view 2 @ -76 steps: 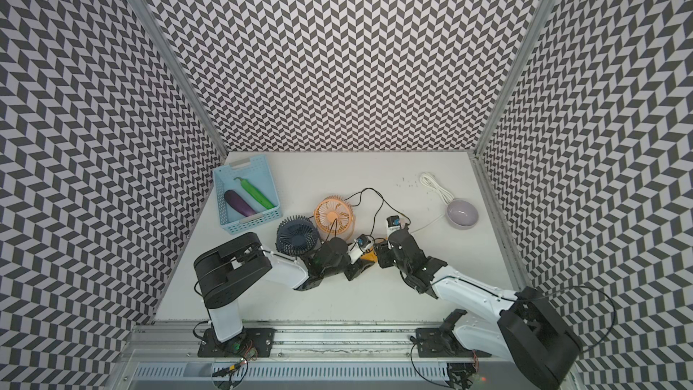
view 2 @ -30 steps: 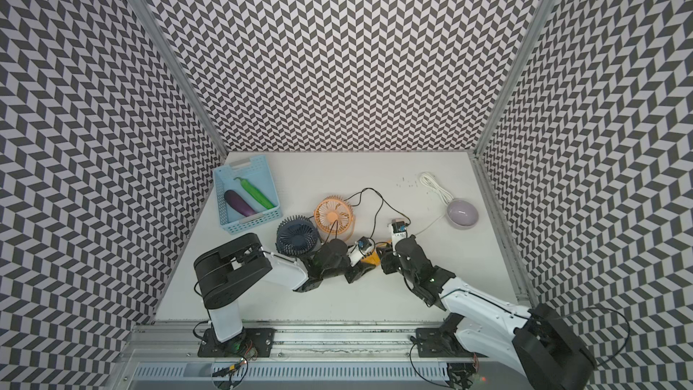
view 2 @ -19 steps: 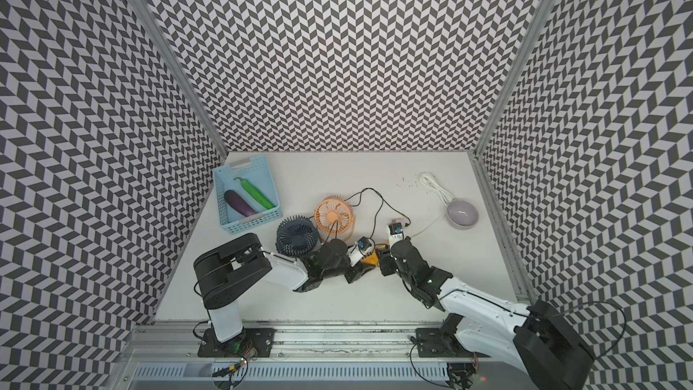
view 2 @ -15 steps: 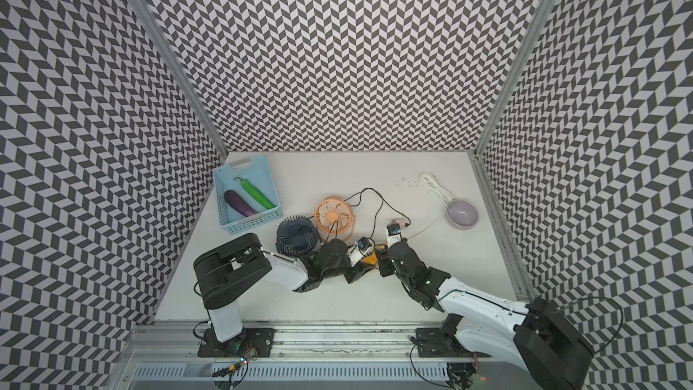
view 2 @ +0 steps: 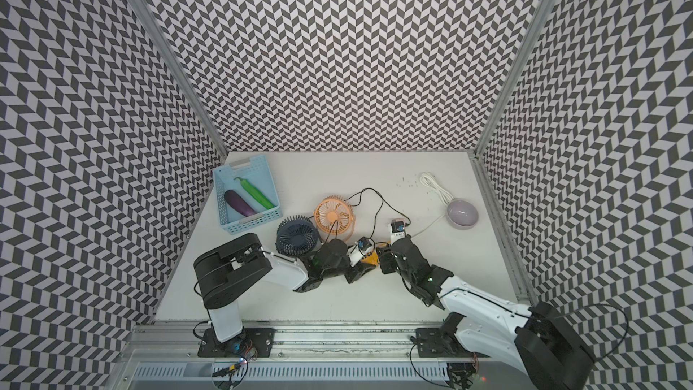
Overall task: Unplug the desk fan from the power strip
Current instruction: Remove the plug from the socket.
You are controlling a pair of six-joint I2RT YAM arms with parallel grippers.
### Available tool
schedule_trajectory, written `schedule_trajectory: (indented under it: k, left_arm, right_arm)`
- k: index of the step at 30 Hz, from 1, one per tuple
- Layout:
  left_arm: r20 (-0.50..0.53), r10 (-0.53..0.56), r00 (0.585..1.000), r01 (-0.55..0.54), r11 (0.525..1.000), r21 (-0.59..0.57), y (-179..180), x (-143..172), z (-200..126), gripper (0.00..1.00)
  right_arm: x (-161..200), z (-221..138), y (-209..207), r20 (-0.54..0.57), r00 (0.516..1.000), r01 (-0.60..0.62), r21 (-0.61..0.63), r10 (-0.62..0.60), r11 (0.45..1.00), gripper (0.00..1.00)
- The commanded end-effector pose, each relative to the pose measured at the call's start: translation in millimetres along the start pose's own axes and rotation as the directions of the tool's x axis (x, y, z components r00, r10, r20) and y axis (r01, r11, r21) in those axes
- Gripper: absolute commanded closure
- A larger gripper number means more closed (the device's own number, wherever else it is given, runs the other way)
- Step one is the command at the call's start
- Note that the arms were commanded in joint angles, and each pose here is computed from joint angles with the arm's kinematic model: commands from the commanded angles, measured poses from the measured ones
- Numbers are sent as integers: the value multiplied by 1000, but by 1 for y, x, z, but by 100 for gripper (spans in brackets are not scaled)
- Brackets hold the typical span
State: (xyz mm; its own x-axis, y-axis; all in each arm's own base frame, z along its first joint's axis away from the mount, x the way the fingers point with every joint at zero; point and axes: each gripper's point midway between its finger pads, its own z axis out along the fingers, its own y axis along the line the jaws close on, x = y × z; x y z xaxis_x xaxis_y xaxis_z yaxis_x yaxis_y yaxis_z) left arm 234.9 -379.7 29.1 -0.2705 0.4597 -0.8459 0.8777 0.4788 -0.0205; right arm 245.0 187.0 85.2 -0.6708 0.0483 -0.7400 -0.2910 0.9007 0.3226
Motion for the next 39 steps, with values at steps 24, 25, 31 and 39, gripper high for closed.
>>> schedule_trajectory:
  k: [24, 25, 31, 39]
  left_arm:
    - [-37, -36, 999, 35, 999, -38, 8, 10, 1, 89]
    - [-38, -36, 999, 34, 999, -37, 8, 10, 1, 89]
    - [-39, -36, 999, 35, 999, -36, 8, 10, 1, 89]
    - [-40, -36, 999, 34, 999, -34, 7, 9, 2, 89]
  right_arm:
    - [-25, -5, 33, 53, 998, -18, -161, 27, 987, 83]
    - [-24, -4, 32, 52, 998, -16, -159, 25, 987, 83]
    - [-25, -6, 40, 54, 999, 11, -160, -2, 987, 83]
    - [-21, -7, 69, 45, 998, 55, -221, -46, 974, 83]
